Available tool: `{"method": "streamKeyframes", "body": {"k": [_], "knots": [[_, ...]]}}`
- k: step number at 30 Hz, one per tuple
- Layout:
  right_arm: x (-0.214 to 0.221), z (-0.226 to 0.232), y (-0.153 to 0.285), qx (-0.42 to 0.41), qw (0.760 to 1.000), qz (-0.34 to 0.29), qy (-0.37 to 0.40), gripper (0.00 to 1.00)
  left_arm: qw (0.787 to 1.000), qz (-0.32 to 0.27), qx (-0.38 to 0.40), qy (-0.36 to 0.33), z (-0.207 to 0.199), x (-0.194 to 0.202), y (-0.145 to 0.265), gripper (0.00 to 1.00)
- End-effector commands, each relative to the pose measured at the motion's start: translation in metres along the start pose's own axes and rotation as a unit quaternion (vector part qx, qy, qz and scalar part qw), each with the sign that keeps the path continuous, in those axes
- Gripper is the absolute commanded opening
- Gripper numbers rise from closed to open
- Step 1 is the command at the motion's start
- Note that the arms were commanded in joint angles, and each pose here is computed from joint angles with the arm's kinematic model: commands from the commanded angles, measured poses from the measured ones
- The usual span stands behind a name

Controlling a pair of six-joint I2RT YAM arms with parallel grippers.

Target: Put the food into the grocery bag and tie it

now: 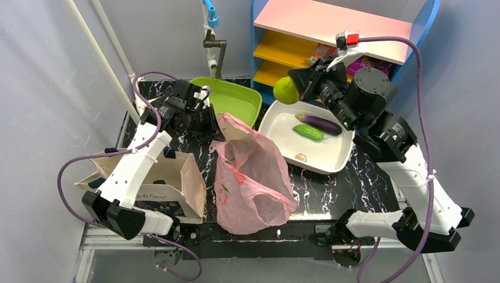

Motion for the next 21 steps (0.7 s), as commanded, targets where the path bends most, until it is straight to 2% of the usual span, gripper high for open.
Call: {"method": "streamKeyframes", "body": {"k": [1,7,12,17,18,21], "knots": [[-0.019,0.034,0.037,-0.123,0.992,0.016,-0.031,0.01,1.0,-0.018,0.004,0.005,-0.004,-0.01,0.004,0.0],[0.025,0.047,0.058,-0.205,0.969,0.117,-0.072,0.01,1.0,-0.011,0.013,0.007,-0.005,-0.006,0.002,0.0],[0.052,0.057,0.073,-0.245,0.95,0.171,-0.09,0.01,1.0,-0.007,0.013,0.008,-0.003,-0.003,0.0,0.0],[0.086,0.059,0.075,-0.253,0.936,0.225,-0.096,0.01,1.0,-0.008,0.014,0.003,-0.003,-0.002,0.002,0.0],[0.11,0.056,0.071,-0.24,0.935,0.243,-0.098,0.01,1.0,-0.008,0.013,0.003,-0.002,0.002,0.003,0.0],[0.125,0.059,0.068,-0.236,0.932,0.256,-0.097,0.01,1.0,-0.007,0.01,0.003,0.0,0.006,0.004,0.0]]}}
Point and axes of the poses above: each gripper's point midway between its finger pads, its own y axis back along the fingers, its own z axis along the line the jaws close on, x = y × z, the point moved 5 cm from there along y, back along the fingers, and after that the axes turned 11 degrees about -y, right-handed, at the moved point
